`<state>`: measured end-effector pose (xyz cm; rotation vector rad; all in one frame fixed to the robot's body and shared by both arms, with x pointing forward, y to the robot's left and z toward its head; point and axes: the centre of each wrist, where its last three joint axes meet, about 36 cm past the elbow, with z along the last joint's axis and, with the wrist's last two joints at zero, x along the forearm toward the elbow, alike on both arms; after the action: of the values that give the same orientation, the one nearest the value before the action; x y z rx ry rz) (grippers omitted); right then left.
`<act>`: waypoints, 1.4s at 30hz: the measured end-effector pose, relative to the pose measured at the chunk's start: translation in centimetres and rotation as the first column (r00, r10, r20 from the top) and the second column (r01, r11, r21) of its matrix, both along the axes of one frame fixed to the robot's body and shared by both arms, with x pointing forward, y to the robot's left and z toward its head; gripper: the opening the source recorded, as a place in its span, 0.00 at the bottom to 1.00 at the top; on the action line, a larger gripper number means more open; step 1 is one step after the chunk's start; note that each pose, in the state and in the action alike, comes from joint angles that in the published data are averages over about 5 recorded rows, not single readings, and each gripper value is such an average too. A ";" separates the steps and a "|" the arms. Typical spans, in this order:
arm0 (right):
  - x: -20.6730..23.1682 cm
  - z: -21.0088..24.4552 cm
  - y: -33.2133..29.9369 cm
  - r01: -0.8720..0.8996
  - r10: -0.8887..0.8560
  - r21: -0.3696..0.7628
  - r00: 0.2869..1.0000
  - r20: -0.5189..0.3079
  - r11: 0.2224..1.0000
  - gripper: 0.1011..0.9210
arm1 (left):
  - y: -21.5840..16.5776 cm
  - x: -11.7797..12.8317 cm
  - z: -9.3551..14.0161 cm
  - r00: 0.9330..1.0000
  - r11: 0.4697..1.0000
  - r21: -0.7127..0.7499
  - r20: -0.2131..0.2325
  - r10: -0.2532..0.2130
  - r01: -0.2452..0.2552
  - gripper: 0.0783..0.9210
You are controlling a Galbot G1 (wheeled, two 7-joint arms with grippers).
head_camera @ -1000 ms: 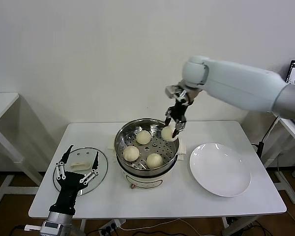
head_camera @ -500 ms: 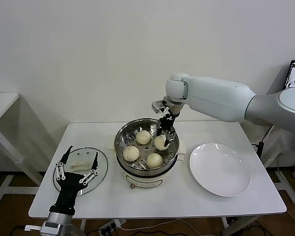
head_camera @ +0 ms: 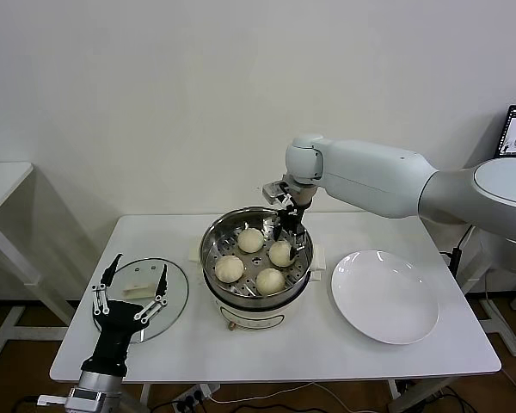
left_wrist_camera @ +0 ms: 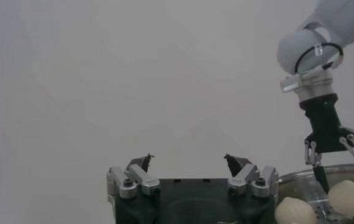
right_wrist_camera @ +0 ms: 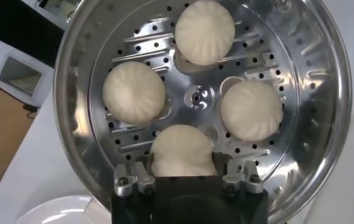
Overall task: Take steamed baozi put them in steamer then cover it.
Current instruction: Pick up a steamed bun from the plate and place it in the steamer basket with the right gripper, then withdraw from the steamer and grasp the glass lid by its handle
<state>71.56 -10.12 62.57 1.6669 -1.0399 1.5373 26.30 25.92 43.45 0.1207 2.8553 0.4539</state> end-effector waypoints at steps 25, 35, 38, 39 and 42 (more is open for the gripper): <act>-4.7 2.1 -10.5 -0.033 -0.196 0.633 0.937 0.288 0.773 0.88 | 1.1 1.2 0.0 0.997 0.990 0.127 0.055 0.051 -0.058 0.88; -8.7 -6.4 -16.7 -0.059 -0.678 0.963 0.699 0.227 0.262 0.88 | 1.7 1.9 -0.3 0.991 0.964 0.242 0.096 0.093 -0.114 0.88; -10.1 -9.3 -18.5 -0.067 -0.777 0.990 0.614 0.139 0.124 0.88 | 2.1 2.2 -0.5 0.989 0.951 0.282 0.111 0.102 -0.130 0.88; -10.6 -10.3 -19.1 -0.069 -0.804 0.994 0.585 0.109 0.085 0.88 | 2.2 2.3 -0.6 0.988 0.946 0.296 0.116 0.103 -0.133 0.88; -12.3 -13.3 -20.7 -0.074 -0.866 0.997 0.499 0.022 -0.018 0.88 | 2.7 2.6 -0.9 0.986 0.927 0.345 0.130 0.106 -0.145 0.88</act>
<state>59.25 -30.84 49.24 0.7972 -3.2803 0.8003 28.85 28.66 42.56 -0.0246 2.6548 0.9691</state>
